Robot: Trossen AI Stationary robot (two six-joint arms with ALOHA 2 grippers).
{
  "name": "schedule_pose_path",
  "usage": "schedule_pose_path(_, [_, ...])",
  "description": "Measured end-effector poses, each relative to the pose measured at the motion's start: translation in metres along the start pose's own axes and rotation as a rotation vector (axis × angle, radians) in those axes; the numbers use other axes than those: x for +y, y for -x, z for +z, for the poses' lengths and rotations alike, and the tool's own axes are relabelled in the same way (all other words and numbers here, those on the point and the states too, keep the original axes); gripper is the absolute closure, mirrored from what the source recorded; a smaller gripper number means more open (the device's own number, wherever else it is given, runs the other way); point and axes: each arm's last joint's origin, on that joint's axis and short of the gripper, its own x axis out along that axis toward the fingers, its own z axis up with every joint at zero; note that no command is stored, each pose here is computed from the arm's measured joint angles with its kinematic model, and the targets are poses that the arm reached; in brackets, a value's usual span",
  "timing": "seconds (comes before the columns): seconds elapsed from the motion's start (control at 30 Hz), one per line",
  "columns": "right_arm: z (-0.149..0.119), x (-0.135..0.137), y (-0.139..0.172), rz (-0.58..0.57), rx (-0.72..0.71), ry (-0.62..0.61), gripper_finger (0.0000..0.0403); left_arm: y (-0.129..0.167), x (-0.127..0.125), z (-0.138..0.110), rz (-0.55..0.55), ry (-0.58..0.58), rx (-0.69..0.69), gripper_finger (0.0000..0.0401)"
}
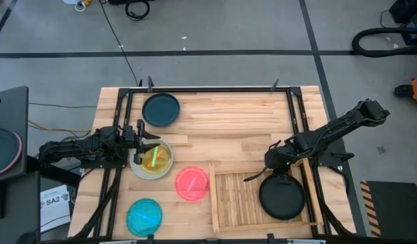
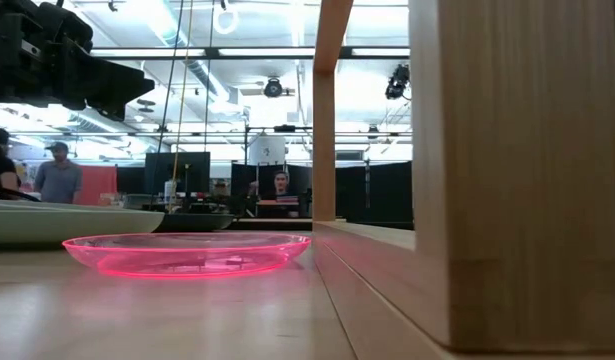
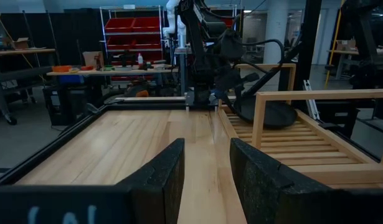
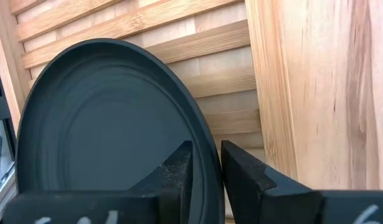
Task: Place and stack plates onto a shelf
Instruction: Put the black plate on the shelf, then stack the dark blue plate on the black plate on the shelf
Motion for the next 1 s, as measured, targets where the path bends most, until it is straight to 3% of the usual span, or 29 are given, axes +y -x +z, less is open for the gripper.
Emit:
schedule_pose_path(0.27, [0.001,0.000,0.000,0.000,-0.009,-0.047,0.0295,0.000,0.000,0.000,0.000,0.000,0.000,0.0266])
schedule_pose_path(0.73, [0.018,0.001,0.003,-0.058,-0.229,-0.033,0.0288,0.000,0.000,0.000,0.000,0.000,0.000,0.0266])
schedule_pose_path(1.0, [0.018,0.001,0.003,-0.020,-0.203,0.026,0.0288,0.000,0.000,0.000,0.000,0.000,0.000,0.0266])
